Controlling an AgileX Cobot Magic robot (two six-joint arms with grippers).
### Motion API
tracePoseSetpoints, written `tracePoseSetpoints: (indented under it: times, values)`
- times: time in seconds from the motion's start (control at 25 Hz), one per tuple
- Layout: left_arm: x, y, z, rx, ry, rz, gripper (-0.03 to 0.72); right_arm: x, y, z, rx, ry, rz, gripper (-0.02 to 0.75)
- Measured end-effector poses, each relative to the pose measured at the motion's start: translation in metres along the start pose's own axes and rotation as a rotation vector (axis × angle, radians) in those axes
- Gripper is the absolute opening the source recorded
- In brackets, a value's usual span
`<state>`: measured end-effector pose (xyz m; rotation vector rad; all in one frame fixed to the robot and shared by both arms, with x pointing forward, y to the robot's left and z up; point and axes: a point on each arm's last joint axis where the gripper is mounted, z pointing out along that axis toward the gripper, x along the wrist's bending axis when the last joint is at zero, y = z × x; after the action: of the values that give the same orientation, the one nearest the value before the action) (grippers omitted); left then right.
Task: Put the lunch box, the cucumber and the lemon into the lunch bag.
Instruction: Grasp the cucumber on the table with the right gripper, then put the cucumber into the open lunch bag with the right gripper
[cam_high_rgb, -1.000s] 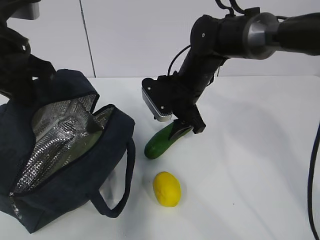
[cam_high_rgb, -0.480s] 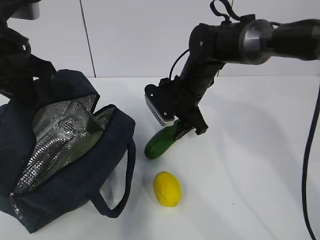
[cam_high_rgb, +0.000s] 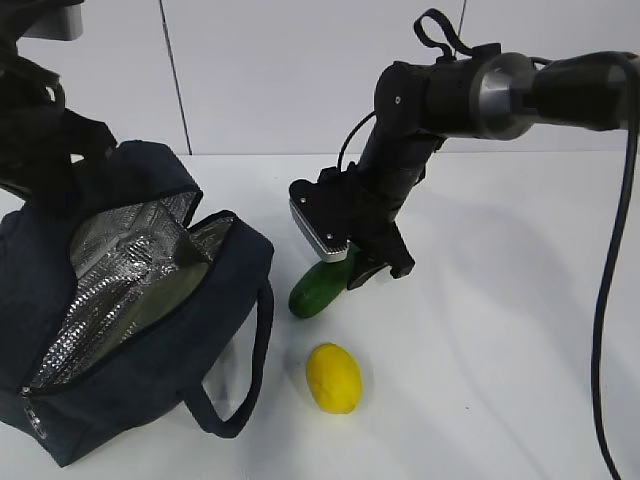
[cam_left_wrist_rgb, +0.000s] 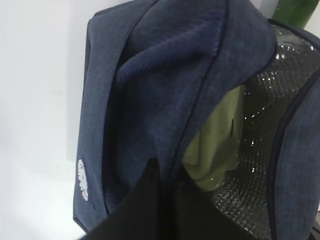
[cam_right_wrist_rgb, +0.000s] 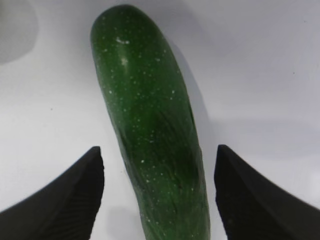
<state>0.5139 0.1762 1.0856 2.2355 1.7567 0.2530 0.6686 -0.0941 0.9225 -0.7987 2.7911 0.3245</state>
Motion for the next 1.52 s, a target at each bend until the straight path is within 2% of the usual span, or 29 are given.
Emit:
tracePoseSetpoints:
  times: [0.16,0.36,0.48,1.52]
  values:
    - [-0.0005,-0.0001,0.0,0.001,-0.006,-0.001,-0.006,0.0002,0.0,0.0,0.0,0.002,0.022,0.477]
    - [-0.0007,-0.0001,0.0,0.002,-0.007,0.0,-0.006,0.0009,0.0015,0.0,-0.016,0.011,0.04,0.34]
    - [-0.0008,-0.0002,0.0,0.002,-0.009,-0.001,-0.006,0.0014,0.002,-0.0001,-0.021,0.017,0.042,0.292]
    - [-0.0008,-0.0003,0.0,0.004,-0.009,0.007,-0.006,0.0021,0.0041,-0.0003,-0.045,0.025,0.065,0.268]
